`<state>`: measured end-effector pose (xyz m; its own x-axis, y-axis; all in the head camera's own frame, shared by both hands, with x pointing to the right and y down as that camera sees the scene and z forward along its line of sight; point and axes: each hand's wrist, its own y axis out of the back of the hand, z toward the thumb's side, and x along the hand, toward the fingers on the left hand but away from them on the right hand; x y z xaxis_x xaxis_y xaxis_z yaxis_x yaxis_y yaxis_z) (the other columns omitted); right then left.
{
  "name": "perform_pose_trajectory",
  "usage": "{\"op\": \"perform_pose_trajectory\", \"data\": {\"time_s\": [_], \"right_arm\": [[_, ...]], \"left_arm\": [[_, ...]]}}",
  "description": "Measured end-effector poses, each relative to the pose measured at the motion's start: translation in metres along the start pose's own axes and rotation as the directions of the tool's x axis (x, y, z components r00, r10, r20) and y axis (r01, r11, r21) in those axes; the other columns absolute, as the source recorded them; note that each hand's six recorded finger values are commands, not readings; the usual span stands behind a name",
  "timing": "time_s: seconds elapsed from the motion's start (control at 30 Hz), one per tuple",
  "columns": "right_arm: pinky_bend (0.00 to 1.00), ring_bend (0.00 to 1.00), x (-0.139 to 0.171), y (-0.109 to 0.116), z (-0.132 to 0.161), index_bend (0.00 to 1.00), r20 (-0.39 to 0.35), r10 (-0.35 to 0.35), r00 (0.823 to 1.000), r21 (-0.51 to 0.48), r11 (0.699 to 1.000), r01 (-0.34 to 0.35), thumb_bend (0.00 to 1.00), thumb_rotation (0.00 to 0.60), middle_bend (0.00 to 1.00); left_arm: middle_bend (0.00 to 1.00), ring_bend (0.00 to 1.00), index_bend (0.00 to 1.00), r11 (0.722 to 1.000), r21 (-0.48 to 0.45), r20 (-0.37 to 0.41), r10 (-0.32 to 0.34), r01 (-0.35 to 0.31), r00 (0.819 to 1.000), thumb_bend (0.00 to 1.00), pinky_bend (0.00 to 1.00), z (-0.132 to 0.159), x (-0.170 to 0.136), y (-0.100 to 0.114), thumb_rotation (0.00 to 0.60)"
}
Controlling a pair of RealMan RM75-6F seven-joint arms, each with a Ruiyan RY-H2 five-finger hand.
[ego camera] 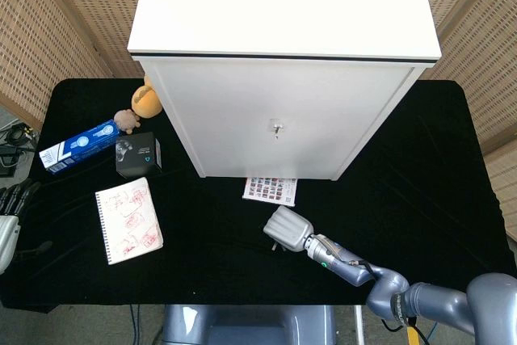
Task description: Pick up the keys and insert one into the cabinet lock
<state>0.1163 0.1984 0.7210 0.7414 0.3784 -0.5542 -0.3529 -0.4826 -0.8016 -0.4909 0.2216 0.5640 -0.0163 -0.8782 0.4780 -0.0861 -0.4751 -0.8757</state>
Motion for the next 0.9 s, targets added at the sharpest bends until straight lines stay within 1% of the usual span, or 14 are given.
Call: {"op": "perform_pose_trajectory", "data": {"time_s": [0.4, 0.9], "right_arm": [[1.00, 0.84, -0.012, -0.015, 0.008, 0.54, 0.019, 0.029, 0.999, -0.006, 1.000, -0.029, 0.56, 0.600, 0.87], [1.00, 0.84, -0.008, -0.019, 0.009, 0.54, 0.014, 0.029, 0.999, 0.023, 0.999, -0.029, 0.56, 0.600, 0.87]], "left_arm": [[0.00, 0.00, 0.00, 1.000, -0.002, -0.003, -0.003, 0.003, 1.000, 0.00, 0.00, -0.001, 0.002, 0.000, 0.600], [0.00, 0.00, 0.00, 1.000, -0.005, -0.002, -0.005, 0.005, 1.000, 0.00, 0.00, -0.001, 0.001, 0.000, 0.600]]}}
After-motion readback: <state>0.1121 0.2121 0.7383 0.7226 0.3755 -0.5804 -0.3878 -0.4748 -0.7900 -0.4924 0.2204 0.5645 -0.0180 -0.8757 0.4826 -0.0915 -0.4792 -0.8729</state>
